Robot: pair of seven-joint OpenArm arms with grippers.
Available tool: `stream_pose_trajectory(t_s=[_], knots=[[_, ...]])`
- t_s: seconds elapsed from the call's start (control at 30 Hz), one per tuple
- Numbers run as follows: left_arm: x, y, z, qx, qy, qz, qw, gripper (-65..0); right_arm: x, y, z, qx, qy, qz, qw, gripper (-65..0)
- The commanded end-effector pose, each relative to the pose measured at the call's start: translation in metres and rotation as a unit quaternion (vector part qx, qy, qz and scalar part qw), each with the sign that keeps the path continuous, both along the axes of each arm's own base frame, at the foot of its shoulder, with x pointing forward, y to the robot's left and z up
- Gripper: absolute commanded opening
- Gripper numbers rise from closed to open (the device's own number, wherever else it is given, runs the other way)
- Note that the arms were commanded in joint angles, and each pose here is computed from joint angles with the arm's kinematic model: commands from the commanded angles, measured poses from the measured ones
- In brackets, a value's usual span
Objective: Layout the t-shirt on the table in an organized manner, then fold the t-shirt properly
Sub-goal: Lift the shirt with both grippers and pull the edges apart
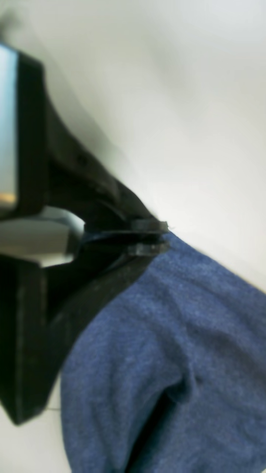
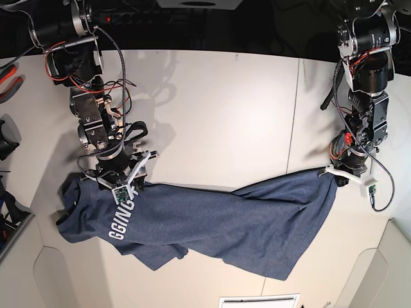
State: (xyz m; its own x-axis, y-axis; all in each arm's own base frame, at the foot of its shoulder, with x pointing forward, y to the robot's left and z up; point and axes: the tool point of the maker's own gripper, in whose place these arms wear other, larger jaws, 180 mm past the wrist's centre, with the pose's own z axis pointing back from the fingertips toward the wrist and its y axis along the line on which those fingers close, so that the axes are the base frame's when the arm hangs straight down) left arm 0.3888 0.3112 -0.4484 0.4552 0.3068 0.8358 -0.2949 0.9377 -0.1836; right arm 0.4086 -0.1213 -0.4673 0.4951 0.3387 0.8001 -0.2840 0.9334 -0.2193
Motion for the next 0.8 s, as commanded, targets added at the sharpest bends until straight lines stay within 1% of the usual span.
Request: stream_pose_trajectory(t_s=[0.0, 0.17, 0.27, 0.33, 0.43, 0.63, 0.77], knots=[[0.004, 0.005, 0.008, 0.006, -0.007, -0.005, 1.000, -65.0, 0.006, -0.002, 0.007, -0.004, -0.007, -0.001, 1.0000, -39.6], [-0.011, -0.003, -0.005, -0.004, 0.004, -0.027, 1.000, -65.0, -0.005, -0.001, -0.002, -0.003, 0.003, 0.000, 1.0000, -39.6], [-0.016, -0.017, -0.006, -0.018, -0.003, -0.063, 0.998, -65.0, -0.014, -0.005, -0.007, -0.006, 0.009, 0.001, 0.9999, -39.9], [-0.017, -0.029, 0.000, -0.025, -0.017, -0.097, 0.995, -65.0, -0.021, -0.009, -0.008, -0.010, 0.008, 0.002, 0.9999, -42.5], [-0.018, -0.039, 0.021, -0.020, -0.049, -0.132, 0.990, -65.0, -0.030, -0.015, -0.001, -0.016, -0.004, 0.006, 0.9998, -43.6], [-0.023, -0.035, 0.078, -0.004, -0.124, -0.146, 0.981, -65.0, -0.049, -0.015, 0.034, -0.024, -0.048, 0.025, 0.9983, -43.6], [-0.025, -0.036, 0.106, 0.008, -0.153, -0.159, 0.975, -65.0, -0.053, -0.003, 0.065, -0.014, -0.089, 0.039, 0.9951, -43.6]])
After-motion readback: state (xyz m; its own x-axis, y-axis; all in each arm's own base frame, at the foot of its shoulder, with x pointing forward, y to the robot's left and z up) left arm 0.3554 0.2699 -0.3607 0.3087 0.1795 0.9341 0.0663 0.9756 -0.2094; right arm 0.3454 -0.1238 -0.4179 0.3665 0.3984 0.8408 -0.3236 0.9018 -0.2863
